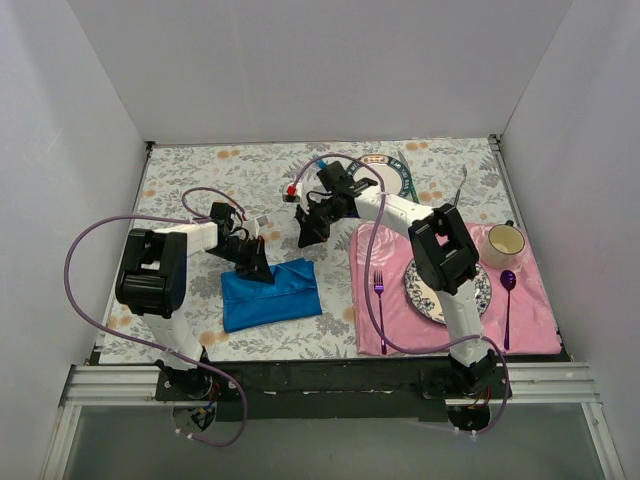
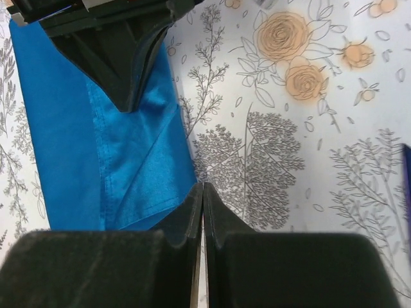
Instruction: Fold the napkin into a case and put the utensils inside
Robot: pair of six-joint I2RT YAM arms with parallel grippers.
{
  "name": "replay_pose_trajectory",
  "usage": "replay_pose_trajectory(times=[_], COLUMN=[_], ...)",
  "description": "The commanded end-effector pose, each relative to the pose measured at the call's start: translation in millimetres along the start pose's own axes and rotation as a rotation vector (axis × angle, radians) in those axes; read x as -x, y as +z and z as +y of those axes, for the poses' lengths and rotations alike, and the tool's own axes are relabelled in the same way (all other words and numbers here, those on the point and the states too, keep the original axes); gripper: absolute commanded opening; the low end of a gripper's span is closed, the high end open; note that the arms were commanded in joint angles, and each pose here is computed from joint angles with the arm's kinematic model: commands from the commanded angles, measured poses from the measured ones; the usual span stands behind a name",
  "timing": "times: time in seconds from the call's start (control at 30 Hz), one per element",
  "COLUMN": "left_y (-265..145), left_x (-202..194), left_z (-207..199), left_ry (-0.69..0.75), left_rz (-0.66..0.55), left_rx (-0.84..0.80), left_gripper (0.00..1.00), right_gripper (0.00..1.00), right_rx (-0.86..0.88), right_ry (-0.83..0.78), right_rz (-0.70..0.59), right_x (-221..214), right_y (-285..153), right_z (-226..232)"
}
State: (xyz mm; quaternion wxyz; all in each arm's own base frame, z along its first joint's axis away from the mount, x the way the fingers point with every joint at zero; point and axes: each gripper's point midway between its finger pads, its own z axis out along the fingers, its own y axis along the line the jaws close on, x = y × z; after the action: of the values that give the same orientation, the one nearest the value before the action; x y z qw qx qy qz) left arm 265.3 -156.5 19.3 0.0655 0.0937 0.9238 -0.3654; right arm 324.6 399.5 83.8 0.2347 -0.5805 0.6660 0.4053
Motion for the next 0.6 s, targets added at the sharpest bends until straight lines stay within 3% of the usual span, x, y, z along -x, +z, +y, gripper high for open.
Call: replay_pose_trajectory(times=[0.0,0.33,0.57], left_y=[-1.2,-1.3,-1.6], left_x=[6.6,5.6,5.7], left_z=[19.3,20.0,19.7], left_ry=[0.067,0.068,0.069], left_rz=[-0.018,-0.013,-0.012], left_rx=[0.114,0.117,0.119], left_gripper=[0.00,0.00,0.00], right_gripper=[0.06,0.06,0.09], right_rx=[0.015,0.053,0.064], right_ry=[0.048,0.069,0.024], right_rz=[-0.005,0.041,0.025], right_x=[0.2,-22.3,-15.3], right_y=[-2.2,4.9,-1.8], right_z=[14.9,24.7,36.7])
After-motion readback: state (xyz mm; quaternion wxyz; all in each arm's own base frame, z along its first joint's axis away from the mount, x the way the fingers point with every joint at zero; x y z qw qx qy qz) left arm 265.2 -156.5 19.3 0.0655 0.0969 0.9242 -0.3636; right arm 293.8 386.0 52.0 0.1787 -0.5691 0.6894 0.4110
